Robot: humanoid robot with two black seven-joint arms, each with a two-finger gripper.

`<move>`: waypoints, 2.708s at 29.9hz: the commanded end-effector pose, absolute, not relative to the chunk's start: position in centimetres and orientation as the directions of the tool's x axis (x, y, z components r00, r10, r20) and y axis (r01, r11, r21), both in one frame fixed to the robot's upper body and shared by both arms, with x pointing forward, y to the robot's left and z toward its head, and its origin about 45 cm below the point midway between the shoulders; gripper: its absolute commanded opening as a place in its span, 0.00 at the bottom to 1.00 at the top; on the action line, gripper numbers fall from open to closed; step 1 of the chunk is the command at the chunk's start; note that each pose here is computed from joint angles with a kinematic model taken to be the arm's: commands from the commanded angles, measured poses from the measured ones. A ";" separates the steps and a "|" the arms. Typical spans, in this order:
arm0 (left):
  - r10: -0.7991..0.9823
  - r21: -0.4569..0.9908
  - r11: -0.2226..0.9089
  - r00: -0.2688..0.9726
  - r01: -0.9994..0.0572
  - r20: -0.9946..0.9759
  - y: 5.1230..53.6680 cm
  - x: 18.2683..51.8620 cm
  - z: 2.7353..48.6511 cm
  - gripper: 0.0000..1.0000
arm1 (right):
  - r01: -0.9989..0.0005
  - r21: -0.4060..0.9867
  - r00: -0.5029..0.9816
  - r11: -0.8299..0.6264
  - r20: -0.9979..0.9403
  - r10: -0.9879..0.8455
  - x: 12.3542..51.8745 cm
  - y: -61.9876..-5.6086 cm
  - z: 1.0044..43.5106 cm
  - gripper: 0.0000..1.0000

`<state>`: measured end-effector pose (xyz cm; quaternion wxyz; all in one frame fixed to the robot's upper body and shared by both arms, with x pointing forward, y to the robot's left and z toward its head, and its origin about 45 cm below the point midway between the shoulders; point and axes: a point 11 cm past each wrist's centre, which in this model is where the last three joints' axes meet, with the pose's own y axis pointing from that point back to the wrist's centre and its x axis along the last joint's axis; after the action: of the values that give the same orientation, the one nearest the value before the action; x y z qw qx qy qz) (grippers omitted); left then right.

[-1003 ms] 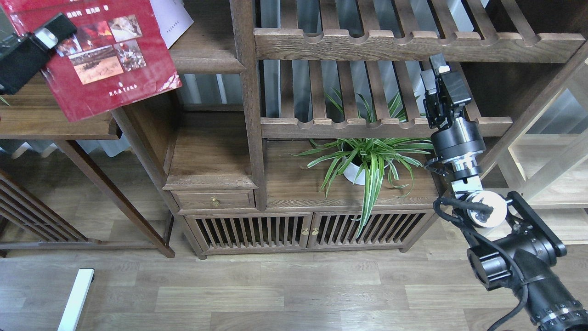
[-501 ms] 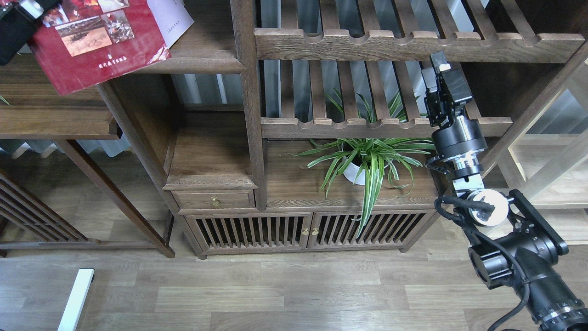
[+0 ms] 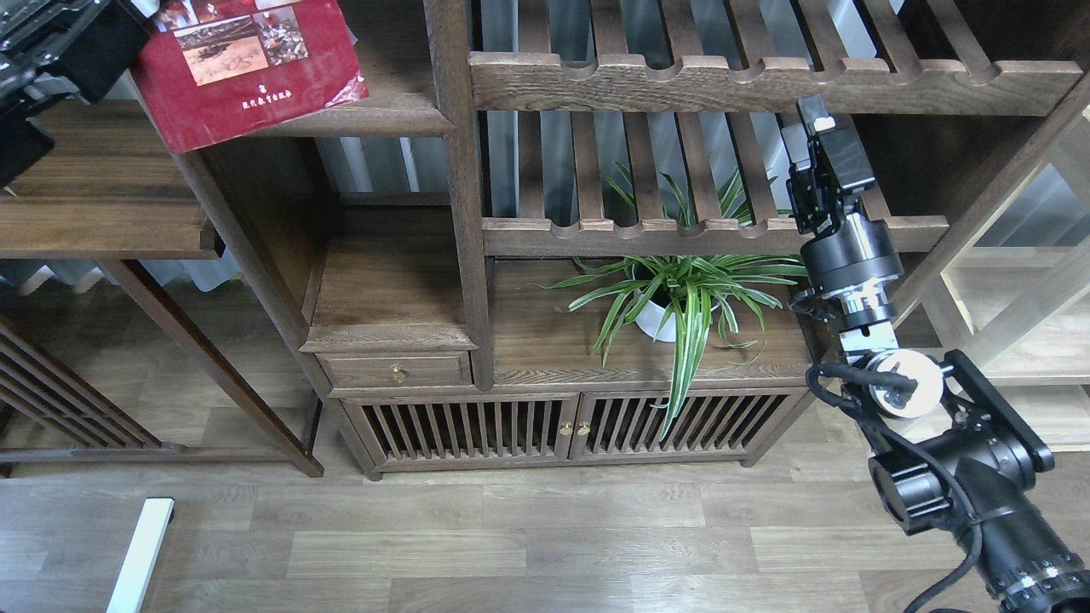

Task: Organize books on shelf
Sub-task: 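Push the red book into the top shelf beside the white books with the left gripper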

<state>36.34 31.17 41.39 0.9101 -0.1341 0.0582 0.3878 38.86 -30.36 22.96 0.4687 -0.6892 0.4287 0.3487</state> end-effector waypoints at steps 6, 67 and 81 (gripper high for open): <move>0.743 -0.183 0.594 0.621 -0.783 -0.248 32.2 37.2 40.9 0.00 | -0.918 -0.347 0.388 -0.193 -0.886 -0.254 38.8 -30.0 22.8 0.64; 0.908 -0.093 0.322 0.335 -0.942 -0.252 24.1 49.4 41.0 0.00 | -0.930 -0.320 0.355 -0.178 -0.909 -0.218 38.0 -29.1 21.1 0.68; 0.927 -0.059 0.267 0.273 -0.962 -0.258 23.6 51.4 39.5 0.00 | -0.931 -0.319 0.351 -0.176 -0.913 -0.207 37.9 -28.8 20.8 0.68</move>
<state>50.85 23.90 39.80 0.7949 -0.0985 0.0821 0.5930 37.92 -28.79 20.87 0.4787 -0.6683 0.4264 0.3773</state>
